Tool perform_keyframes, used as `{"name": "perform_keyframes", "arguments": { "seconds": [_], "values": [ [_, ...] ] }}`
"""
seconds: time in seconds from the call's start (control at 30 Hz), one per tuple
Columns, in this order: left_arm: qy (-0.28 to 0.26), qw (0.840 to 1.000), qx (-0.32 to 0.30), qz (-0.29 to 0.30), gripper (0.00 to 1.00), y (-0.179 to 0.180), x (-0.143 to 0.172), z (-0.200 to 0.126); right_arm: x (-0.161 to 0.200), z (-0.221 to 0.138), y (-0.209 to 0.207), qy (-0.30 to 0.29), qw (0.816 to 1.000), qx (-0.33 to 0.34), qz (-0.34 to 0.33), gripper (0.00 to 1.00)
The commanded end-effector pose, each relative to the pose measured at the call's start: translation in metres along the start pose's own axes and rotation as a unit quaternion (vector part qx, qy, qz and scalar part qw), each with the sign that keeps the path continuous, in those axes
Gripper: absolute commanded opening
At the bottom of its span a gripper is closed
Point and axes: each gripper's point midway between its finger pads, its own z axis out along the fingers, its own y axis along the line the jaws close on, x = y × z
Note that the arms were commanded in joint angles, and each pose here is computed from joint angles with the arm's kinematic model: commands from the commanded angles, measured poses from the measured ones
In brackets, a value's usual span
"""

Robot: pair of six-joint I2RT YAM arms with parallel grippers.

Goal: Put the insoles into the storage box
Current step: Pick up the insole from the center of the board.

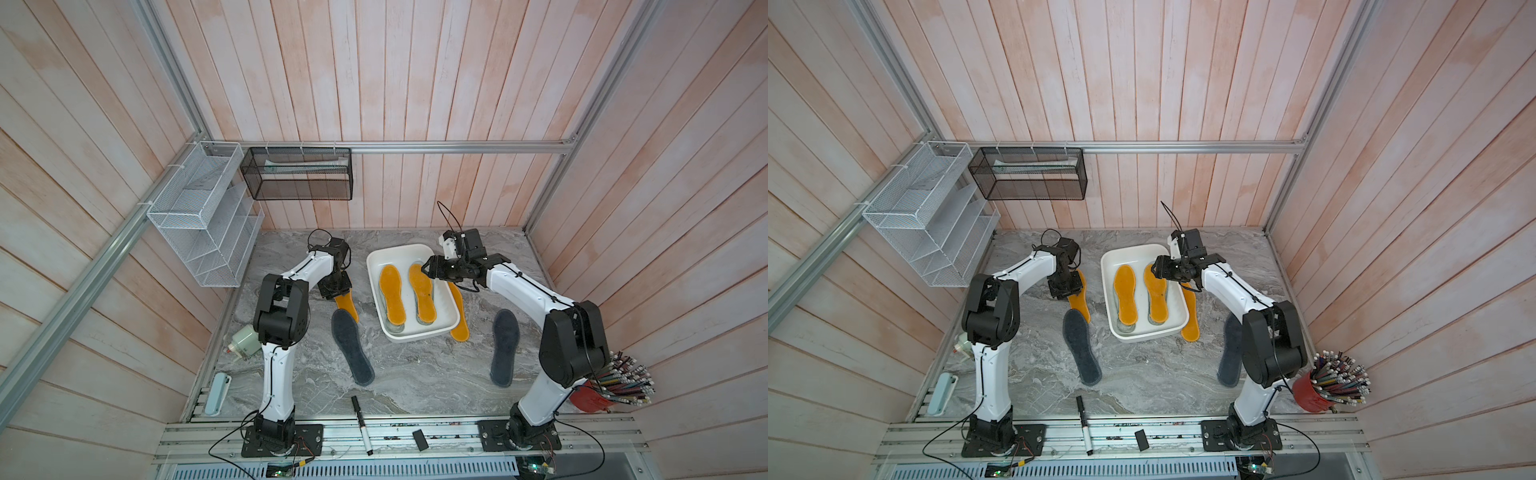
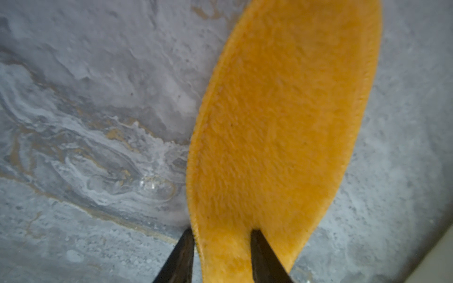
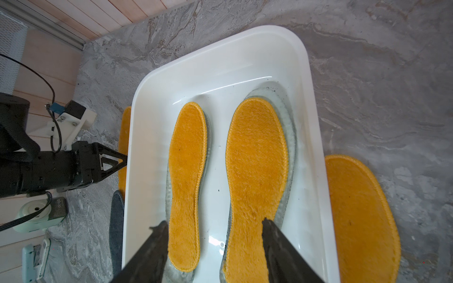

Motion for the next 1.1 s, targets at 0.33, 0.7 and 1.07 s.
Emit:
{"name": "perform_keyframes", "arguments": {
  "seconds": [0.33,0.7,1.07],
  "values": [
    [0.028,0.999,-0.019,-0.006,0.26,0.01,0.014,0.032,-0.007,-0.004,0.002,-0.008,1.0,-0.003,-0.003,0.62],
    [-0.006,0.999,0.018,-0.032,0.15,0.0,-0.001,0.019,-0.008,-0.007,0.0,-0.01,1.0,0.0,-0.008,0.62],
    [-0.101,0.993,0.05,-0.026,0.05,-0.011,-0.038,-0.021,-0.005,-0.008,-0.001,-0.01,1.0,0.0,-0.008,0.63]
  ]
}}
